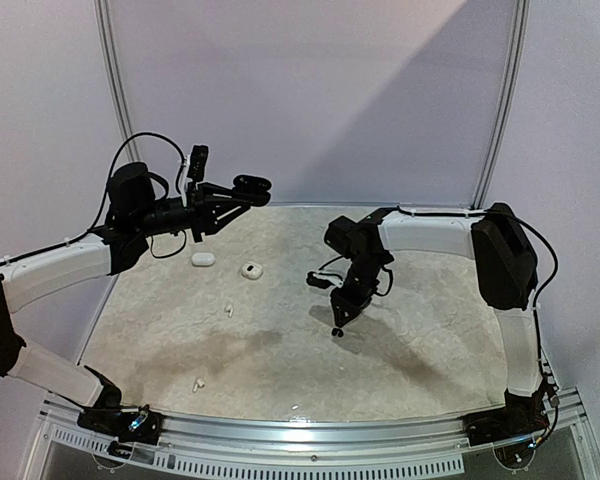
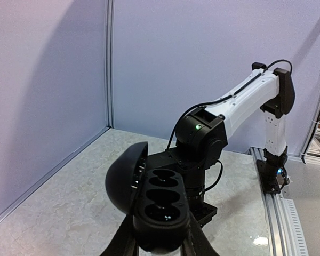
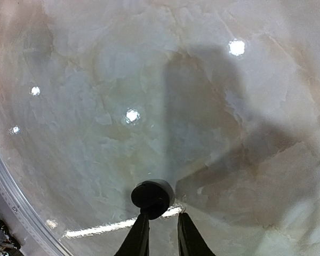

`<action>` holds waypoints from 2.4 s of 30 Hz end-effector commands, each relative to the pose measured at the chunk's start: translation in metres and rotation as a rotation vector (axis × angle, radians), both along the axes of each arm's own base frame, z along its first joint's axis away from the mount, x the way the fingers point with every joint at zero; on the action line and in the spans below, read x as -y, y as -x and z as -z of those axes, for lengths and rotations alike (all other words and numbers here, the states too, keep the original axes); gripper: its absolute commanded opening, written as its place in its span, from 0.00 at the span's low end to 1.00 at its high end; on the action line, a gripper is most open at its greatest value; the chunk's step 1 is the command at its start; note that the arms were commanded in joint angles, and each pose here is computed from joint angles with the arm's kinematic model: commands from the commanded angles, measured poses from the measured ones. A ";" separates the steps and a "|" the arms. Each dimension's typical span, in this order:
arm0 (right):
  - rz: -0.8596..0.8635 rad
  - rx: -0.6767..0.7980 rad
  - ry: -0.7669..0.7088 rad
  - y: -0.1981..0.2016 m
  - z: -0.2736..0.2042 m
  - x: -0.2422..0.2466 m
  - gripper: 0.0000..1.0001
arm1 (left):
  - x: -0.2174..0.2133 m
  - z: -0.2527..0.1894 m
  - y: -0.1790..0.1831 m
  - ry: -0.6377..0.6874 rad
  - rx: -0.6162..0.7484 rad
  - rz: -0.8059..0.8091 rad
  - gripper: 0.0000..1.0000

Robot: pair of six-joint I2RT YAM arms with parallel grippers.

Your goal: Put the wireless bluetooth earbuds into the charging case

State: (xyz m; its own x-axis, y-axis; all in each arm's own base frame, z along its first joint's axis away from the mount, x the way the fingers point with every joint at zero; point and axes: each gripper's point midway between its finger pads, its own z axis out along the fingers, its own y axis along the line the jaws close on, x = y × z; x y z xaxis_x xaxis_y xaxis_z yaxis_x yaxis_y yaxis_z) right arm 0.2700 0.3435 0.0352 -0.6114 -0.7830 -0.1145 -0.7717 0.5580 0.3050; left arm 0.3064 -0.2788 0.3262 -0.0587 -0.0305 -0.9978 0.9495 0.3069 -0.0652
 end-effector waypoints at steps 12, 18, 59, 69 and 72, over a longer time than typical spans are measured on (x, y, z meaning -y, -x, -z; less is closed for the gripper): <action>0.033 -0.005 0.030 0.000 0.026 0.000 0.16 | -0.004 -0.004 0.002 -0.007 0.024 0.003 0.00; 0.021 -0.019 0.041 0.008 0.032 0.002 0.16 | -0.004 -0.003 0.003 -0.007 0.025 0.004 0.00; -0.006 -0.132 -0.067 0.055 0.022 -0.027 0.04 | -0.004 0.002 0.004 -0.021 0.027 0.004 0.00; 0.017 -0.039 -0.136 0.037 -0.014 -0.040 0.00 | -0.005 0.001 0.005 -0.022 0.043 0.004 0.00; 0.033 0.049 -0.158 0.021 -0.039 -0.041 0.00 | -0.005 -0.002 0.006 -0.020 0.065 0.007 0.00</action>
